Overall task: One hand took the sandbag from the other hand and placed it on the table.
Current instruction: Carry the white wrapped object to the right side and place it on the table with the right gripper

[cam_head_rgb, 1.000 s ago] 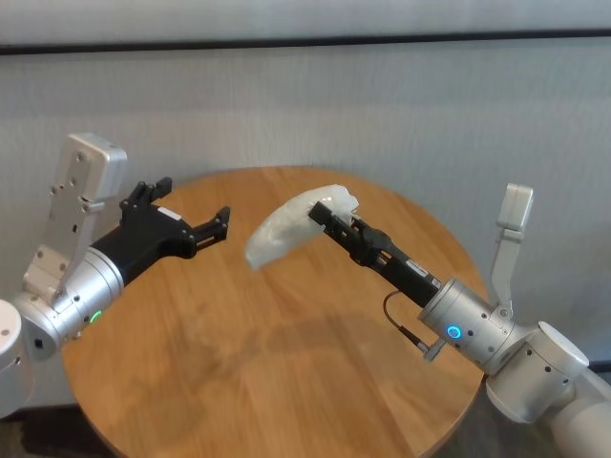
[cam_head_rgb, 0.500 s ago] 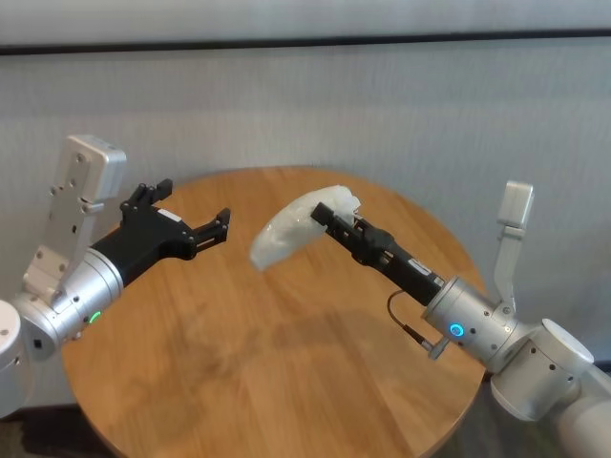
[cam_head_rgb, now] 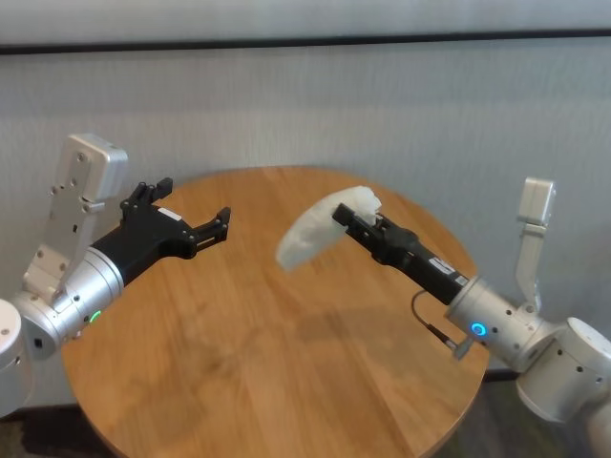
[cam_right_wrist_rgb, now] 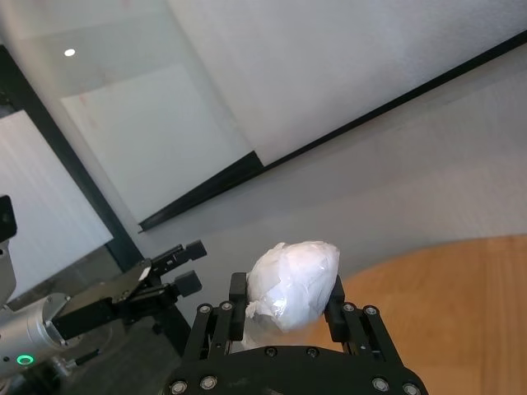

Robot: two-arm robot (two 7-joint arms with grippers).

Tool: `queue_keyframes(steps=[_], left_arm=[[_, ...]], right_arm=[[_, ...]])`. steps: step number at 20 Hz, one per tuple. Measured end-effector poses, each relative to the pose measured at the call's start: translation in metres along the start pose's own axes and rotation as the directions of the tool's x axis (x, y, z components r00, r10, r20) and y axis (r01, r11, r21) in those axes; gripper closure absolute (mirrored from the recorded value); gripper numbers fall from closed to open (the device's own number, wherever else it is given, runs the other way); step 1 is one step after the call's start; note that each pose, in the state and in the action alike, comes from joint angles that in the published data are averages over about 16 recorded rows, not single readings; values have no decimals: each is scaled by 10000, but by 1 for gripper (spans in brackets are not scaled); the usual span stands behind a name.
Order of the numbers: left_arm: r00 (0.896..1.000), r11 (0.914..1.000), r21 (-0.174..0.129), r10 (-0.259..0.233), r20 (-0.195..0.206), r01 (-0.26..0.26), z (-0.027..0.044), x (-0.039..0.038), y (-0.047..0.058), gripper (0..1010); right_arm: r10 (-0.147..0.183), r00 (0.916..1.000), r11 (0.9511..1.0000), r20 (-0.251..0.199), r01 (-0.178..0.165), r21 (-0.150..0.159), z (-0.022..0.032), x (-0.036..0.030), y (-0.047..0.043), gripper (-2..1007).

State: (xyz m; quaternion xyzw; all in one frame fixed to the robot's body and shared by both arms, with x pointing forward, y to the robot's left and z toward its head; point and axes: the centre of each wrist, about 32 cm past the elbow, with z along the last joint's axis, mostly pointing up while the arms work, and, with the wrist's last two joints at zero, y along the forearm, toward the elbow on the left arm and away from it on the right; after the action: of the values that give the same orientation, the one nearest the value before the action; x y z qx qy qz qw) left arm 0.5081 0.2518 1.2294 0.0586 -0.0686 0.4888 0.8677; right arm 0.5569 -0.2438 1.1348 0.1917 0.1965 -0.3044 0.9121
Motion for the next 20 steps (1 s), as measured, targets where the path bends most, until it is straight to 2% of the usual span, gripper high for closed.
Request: queue_keyframes(steps=[5,10,14,20], left_arm=[[10000,10000,-6,2,20,-2,2,0,-1,8],[10000,10000,-11,3,33,-3,4,0,-2,8],[10000,10000,-14,3,41,-3,5,0,-2,8],[10000,10000,-19,2,51,-2,6,0,-3,8]], right_arm=[[-539,9976,9981,442,551,-260,103,6,-88,462],[-1067,9906,9922,859,1117,-558,215,22,-182,462],[-1512,9819,9831,1141,1614,-863,313,35,-259,462],[-2104,9668,9640,1450,2298,-1339,442,49,-365,462]])
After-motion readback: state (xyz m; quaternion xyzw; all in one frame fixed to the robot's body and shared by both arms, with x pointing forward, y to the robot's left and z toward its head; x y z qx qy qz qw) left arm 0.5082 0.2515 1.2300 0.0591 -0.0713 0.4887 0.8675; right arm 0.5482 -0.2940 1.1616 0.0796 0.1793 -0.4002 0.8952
